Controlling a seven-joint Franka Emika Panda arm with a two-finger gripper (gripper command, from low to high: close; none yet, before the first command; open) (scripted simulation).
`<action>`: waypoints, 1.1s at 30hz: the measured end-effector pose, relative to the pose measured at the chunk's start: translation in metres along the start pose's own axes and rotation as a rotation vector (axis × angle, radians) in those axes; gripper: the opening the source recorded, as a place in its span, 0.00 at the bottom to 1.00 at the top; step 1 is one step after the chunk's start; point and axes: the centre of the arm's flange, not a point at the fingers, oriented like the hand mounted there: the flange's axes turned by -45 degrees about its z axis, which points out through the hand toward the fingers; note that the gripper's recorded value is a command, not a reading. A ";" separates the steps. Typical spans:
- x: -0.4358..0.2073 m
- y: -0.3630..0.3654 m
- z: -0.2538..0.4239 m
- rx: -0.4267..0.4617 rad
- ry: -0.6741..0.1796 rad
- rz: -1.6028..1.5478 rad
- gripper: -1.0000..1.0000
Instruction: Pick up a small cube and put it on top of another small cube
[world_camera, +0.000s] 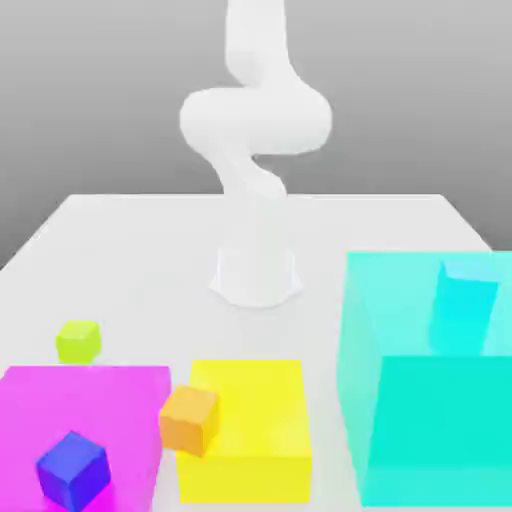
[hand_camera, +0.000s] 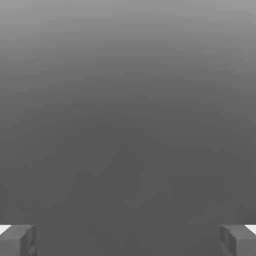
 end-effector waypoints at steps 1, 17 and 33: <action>-0.003 0.006 0.014 -0.027 -0.018 0.031 0.50; -0.105 0.154 0.191 -0.364 -0.276 0.546 0.50; -0.302 0.280 0.259 -0.575 -0.479 1.149 0.50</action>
